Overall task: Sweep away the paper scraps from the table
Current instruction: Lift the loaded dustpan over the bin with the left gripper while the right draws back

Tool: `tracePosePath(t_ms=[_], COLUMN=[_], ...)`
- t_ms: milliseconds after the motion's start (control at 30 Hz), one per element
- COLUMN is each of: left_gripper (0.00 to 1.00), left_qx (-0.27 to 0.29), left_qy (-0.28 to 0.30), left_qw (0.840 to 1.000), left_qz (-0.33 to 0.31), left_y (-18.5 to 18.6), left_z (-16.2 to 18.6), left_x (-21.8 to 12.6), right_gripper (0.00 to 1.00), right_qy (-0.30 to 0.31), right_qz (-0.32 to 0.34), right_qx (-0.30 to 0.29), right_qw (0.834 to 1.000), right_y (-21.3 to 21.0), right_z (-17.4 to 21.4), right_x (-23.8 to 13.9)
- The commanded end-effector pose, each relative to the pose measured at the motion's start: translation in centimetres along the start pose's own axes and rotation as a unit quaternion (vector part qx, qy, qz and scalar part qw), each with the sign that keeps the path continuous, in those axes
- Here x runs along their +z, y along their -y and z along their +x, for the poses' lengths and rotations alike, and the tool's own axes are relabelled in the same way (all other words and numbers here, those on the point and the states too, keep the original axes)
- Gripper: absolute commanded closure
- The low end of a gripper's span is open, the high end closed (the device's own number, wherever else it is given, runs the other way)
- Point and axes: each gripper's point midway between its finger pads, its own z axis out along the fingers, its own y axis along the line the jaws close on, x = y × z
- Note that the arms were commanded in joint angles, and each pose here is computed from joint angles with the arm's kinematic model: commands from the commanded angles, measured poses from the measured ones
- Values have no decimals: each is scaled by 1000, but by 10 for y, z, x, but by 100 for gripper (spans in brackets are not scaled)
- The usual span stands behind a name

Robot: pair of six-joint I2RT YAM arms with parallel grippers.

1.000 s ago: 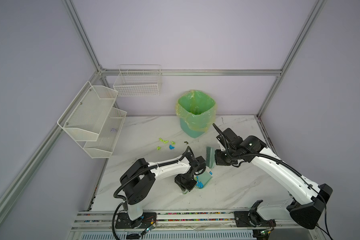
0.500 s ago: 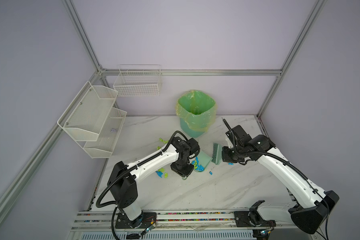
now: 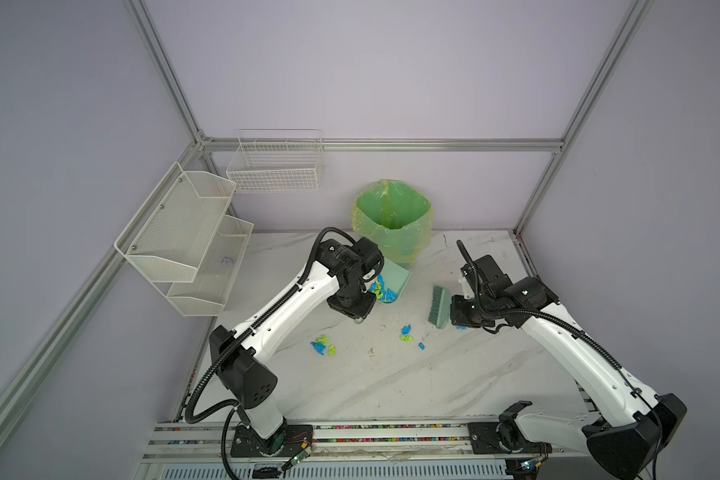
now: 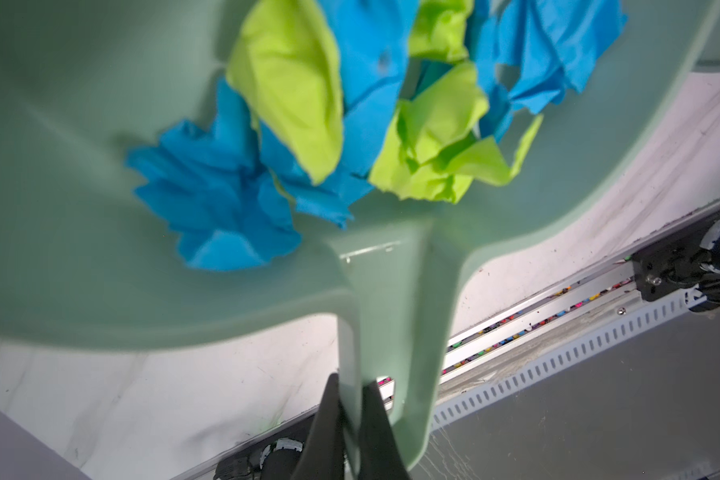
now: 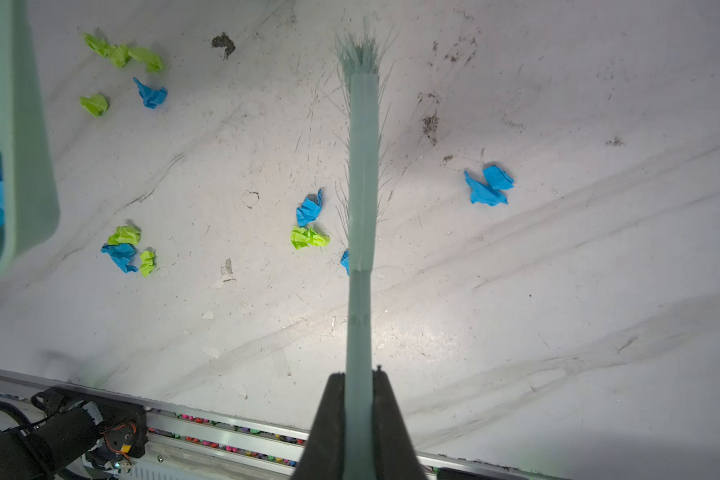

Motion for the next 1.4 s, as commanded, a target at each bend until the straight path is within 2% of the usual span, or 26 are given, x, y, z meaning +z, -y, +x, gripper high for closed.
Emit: tracePosePath(t_ms=[0,300,500,833,1133,1367], left_gripper=[100,100,100,100,100,100], left_qx=[-22,-84,-112,-129,-144,-154], left_qy=[57,117,147,243,319,337], left_qw=[998,988,980,961,936,927], left_qz=[-25,-46,-69,-36,-32,-54], left_y=[-19,-63,-87,-101,-114,-125], left_z=[-16,-38,-67,-138,-184,-205], left_x=[-37,-68,-77,-99,-112,-102], right_gripper=[100,100,100,100,100,100], right_qy=[30,35,44,61,56,53], right_qz=[-8,-8,-22,-6,11,-6], right_qx=[-5,-9,-2,2,10,20], right_qw=[1000,999,999,998,998,998], right_y=[0,6,2,7,19,13], right_z=[-8,-5,-9,-15,-6,-4], right_x=[-3,8,12,13,21,25])
